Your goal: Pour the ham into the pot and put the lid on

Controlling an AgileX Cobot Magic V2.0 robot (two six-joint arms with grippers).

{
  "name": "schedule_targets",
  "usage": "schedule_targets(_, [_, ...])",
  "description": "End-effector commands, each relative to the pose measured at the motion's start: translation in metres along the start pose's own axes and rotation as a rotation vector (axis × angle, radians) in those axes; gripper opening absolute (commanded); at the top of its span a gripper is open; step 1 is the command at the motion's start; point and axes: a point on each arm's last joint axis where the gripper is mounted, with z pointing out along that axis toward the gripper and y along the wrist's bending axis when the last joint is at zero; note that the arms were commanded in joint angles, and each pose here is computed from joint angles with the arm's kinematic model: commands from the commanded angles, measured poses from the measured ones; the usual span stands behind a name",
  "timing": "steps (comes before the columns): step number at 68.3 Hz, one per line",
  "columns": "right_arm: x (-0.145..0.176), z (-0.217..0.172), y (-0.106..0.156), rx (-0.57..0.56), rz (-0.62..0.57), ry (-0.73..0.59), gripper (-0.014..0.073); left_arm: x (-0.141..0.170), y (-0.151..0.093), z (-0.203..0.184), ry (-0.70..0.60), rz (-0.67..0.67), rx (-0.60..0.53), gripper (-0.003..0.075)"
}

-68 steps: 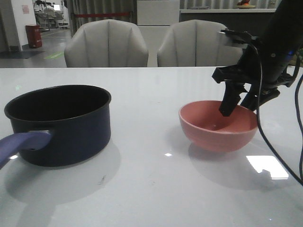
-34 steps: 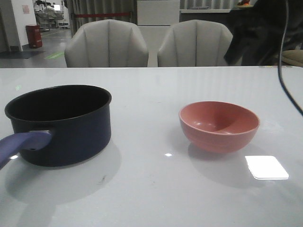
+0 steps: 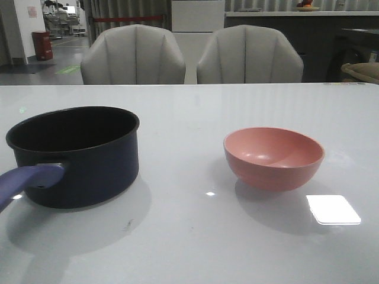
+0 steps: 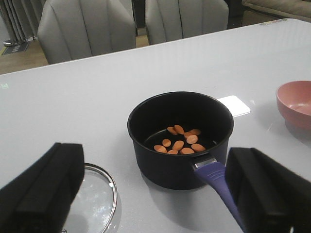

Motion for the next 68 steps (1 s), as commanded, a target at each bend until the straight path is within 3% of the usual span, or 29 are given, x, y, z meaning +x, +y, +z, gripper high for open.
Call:
schedule_targets(1, [0.0, -0.031, 0.001, 0.021, -0.012, -0.192, 0.0512, -0.015, 0.001, -0.002, -0.094, -0.013, -0.004, 0.0626])
schedule_targets(17, [0.042, -0.087, 0.007, -0.06, -0.023, -0.29, 0.0486, -0.014, 0.001, -0.001, -0.094, -0.014, -0.005, 0.0627])
schedule_targets(23, [0.055, -0.101, 0.008, -0.074, -0.027, -0.325, 0.0369, -0.014, 0.001, -0.001, -0.094, -0.014, -0.005, 0.0626])
schedule_targets(31, [0.069, -0.108, 0.007, -0.077, -0.028, -0.348, 0.0112, -0.014, 0.001, -0.001, -0.094, -0.014, -0.005, 0.0626])
schedule_targets(35, [0.074, -0.106, 0.007, -0.073, -0.027, -0.348, 0.015, -0.014, 0.001, -0.001, -0.094, -0.014, -0.005, 0.0626])
schedule_targets(57, [0.081, -0.103, 0.007, -0.078, -0.028, -0.315, 0.0144, -0.018, 0.001, 0.0, -0.079, -0.018, -0.004, 0.0627])
schedule_targets(68, [0.081, -0.103, 0.007, -0.078, -0.028, -0.315, 0.0144, -0.04, 0.006, 0.013, 0.046, -0.133, -0.027, 0.0628])
